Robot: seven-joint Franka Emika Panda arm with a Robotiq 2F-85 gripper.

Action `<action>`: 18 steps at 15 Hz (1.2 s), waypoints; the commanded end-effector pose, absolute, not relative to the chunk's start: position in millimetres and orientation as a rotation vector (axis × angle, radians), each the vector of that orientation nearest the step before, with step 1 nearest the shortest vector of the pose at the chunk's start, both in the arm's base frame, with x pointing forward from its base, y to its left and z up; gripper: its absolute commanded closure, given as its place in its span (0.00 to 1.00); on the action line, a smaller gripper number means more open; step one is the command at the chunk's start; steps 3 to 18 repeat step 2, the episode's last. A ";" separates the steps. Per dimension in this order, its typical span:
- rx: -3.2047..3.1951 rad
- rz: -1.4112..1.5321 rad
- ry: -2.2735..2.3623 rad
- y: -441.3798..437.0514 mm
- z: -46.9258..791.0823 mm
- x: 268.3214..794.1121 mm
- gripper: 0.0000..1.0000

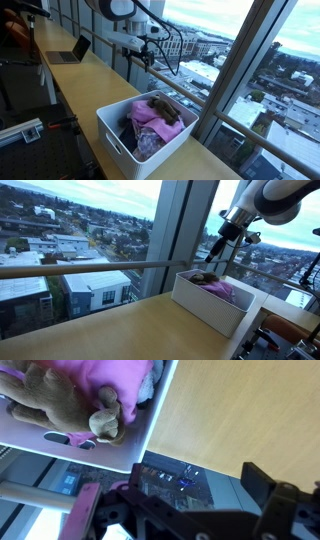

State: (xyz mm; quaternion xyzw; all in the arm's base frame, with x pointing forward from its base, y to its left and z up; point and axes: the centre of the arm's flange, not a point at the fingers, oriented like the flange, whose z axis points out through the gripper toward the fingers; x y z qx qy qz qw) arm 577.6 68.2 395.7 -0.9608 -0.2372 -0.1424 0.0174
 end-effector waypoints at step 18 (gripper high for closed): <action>-2.985 -0.442 -0.737 68.2 395.7 577.6 0.00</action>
